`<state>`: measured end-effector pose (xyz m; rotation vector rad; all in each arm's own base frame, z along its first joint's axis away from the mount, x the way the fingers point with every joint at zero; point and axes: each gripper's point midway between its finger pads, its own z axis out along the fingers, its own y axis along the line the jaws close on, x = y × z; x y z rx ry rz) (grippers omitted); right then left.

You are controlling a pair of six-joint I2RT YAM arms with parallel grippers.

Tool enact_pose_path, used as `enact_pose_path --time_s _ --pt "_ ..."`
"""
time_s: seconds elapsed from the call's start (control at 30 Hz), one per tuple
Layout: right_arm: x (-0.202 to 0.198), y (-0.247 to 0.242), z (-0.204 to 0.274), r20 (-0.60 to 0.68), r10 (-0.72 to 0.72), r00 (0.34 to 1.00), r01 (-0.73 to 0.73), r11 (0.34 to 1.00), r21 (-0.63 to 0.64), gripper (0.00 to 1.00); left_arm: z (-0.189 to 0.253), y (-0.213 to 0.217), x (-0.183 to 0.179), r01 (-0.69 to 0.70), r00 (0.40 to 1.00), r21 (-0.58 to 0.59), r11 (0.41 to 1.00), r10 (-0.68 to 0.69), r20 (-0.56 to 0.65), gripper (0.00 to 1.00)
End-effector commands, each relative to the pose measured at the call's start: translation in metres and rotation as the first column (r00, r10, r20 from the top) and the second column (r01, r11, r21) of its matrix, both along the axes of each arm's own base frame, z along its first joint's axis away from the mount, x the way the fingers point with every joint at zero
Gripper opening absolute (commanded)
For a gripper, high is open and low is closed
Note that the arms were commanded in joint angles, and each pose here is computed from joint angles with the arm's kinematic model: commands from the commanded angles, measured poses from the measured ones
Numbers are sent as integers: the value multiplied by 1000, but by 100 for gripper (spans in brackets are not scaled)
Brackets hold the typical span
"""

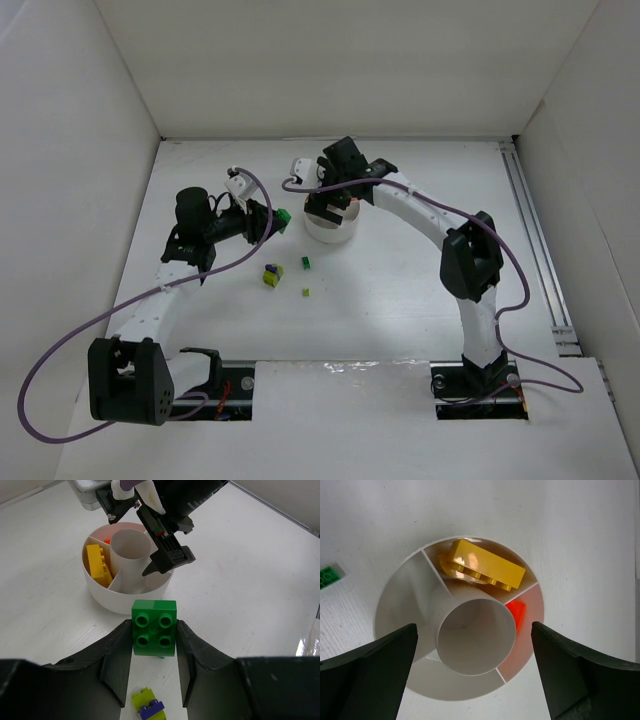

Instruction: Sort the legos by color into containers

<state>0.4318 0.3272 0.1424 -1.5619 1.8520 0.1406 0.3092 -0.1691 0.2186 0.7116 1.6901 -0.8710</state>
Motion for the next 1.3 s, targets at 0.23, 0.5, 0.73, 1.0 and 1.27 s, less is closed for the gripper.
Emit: enact_pose_path --time_s 0.23,0.5,0.73,1.0,1.27 --pt "-2 12 -4 13 11 1000 -11 1000 22 100 8 -1 -1 22 999 -15 1000 -22 29 0" --pt "-7 18 -9 23 29 999 -29 1000 12 100 7 -1 -2 24 999 -10 1000 -23 27 0" --pt "-6 19 -8 30 29 999 -29 999 17 100 10 -1 -1 24 999 -10 1000 -23 36 0" --pt "-3 29 -6 39 31 999 -32 999 32 100 9 -1 -1 24 999 -10 1000 -23 27 0" --pt "-3 41 5 65 27 997 -31 998 63 100 11 -1 -1 25 999 -5 1000 -25 33 0"
